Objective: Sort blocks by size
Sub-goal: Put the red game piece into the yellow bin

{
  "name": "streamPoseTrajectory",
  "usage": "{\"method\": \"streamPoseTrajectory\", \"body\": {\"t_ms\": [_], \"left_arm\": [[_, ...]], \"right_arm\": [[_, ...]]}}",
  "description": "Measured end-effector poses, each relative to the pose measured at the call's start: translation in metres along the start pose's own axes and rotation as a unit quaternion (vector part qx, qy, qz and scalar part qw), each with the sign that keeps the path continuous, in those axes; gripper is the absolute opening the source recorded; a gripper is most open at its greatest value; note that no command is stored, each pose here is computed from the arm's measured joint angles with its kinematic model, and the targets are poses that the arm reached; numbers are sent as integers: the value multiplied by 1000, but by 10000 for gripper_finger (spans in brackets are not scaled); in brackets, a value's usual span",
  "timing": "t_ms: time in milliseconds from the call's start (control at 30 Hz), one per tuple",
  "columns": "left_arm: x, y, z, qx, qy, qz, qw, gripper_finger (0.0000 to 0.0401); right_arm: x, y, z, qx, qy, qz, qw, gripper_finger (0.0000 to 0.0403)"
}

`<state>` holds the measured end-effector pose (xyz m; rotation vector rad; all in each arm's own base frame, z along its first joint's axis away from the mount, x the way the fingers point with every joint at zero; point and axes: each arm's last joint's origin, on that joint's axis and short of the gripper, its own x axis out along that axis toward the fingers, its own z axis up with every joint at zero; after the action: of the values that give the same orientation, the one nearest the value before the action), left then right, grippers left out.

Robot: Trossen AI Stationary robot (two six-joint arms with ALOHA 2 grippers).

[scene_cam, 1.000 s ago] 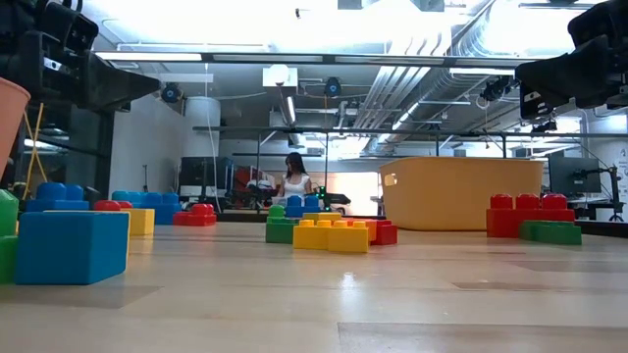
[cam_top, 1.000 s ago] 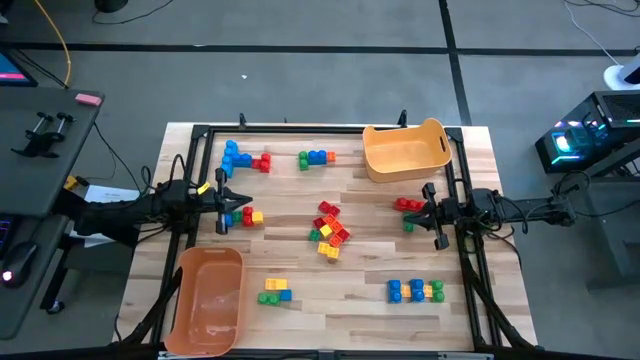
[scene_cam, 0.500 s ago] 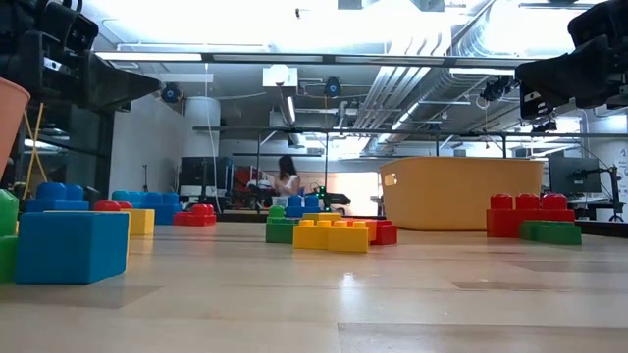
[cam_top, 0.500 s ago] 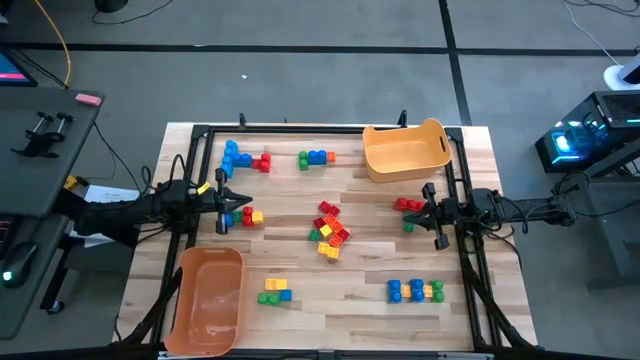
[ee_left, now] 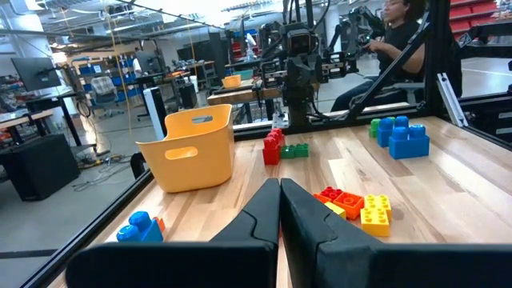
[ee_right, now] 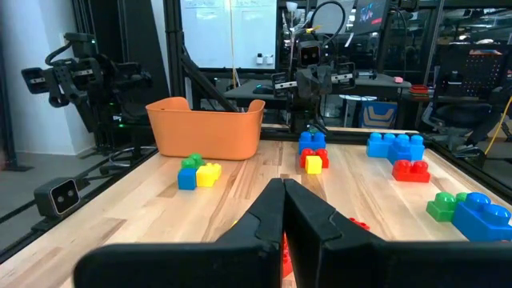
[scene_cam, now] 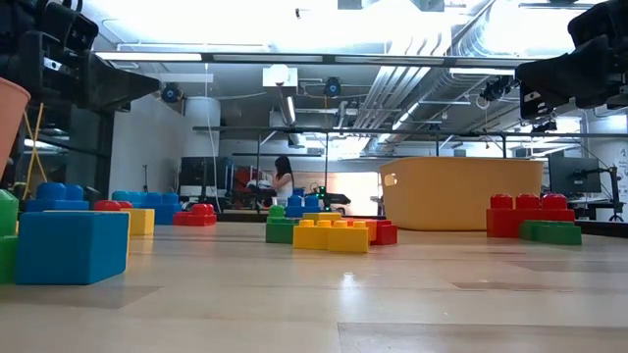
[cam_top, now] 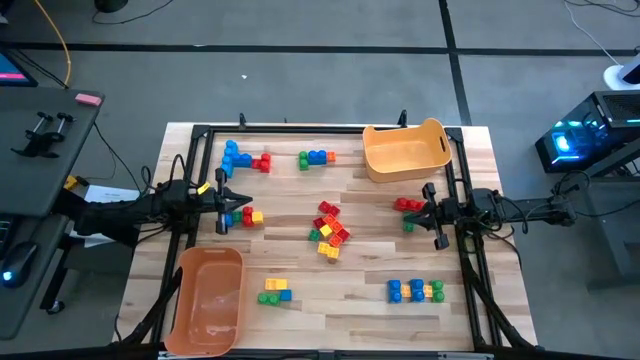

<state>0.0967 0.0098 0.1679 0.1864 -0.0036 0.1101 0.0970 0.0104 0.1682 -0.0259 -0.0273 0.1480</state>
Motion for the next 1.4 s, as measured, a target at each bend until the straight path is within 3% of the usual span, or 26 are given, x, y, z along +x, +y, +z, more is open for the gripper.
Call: {"method": "streamPoseTrajectory", "body": {"t_ms": [100, 167, 233, 333, 367, 400, 433, 500, 600, 667, 733, 800, 967, 1133, 1400], "left_arm": [[0, 0, 0, 0, 0, 0, 1000, 1], [0, 0, 0, 0, 0, 0, 1000, 1], [0, 0, 0, 0, 1, 0, 1000, 1], [0, 0, 0, 0, 1, 0, 1000, 1], [0, 0, 0, 0, 2, -1, 1000, 1], [0, 0, 0, 0, 2, -1, 1000, 1], [0, 0, 0, 0, 2, 0, 1000, 1], [0, 0, 0, 0, 2, 0, 1000, 1], [0, 0, 0, 0, 2, 0, 1000, 1], [0, 0, 0, 0, 2, 0, 1000, 1], [0, 0, 0, 0, 2, 0, 1000, 1], [0, 0, 0, 0, 2, 0, 1000, 1], [0, 0, 0, 0, 2, 0, 1000, 1], [0, 0, 0, 0, 2, 0, 1000, 1], [0, 0, 0, 0, 2, 0, 1000, 1]], "right_arm": [[0, -2, 9, 3, -46, -31, 998, 1], [-2, -4, 24, 71, -125, -45, 989, 1], [-11, -6, 48, 154, -248, -56, 955, 1], [-31, -11, 75, 267, -413, -87, 866, 1], [-35, -12, 79, 282, -434, -99, 850, 1], [-36, -13, 84, 286, -437, -102, 847, 1], [-35, -12, 91, 281, -422, -93, 857, 1], [-30, -11, 110, 272, -347, -70, 895, 2], [-18, -11, 128, 243, -103, -115, 958, 23], [-14, -11, 136, 217, 57, -154, 962, 50], [-8, -12, 140, 202, 185, -188, 943, 85], [1, -13, 137, 197, 294, -212, 911, 125], [35, -15, 113, 182, 471, -247, 827, 219], [74, -32, 78, 221, 567, -276, 744, 259], [106, -66, 27, 246, 647, -299, 658, 261]]}}
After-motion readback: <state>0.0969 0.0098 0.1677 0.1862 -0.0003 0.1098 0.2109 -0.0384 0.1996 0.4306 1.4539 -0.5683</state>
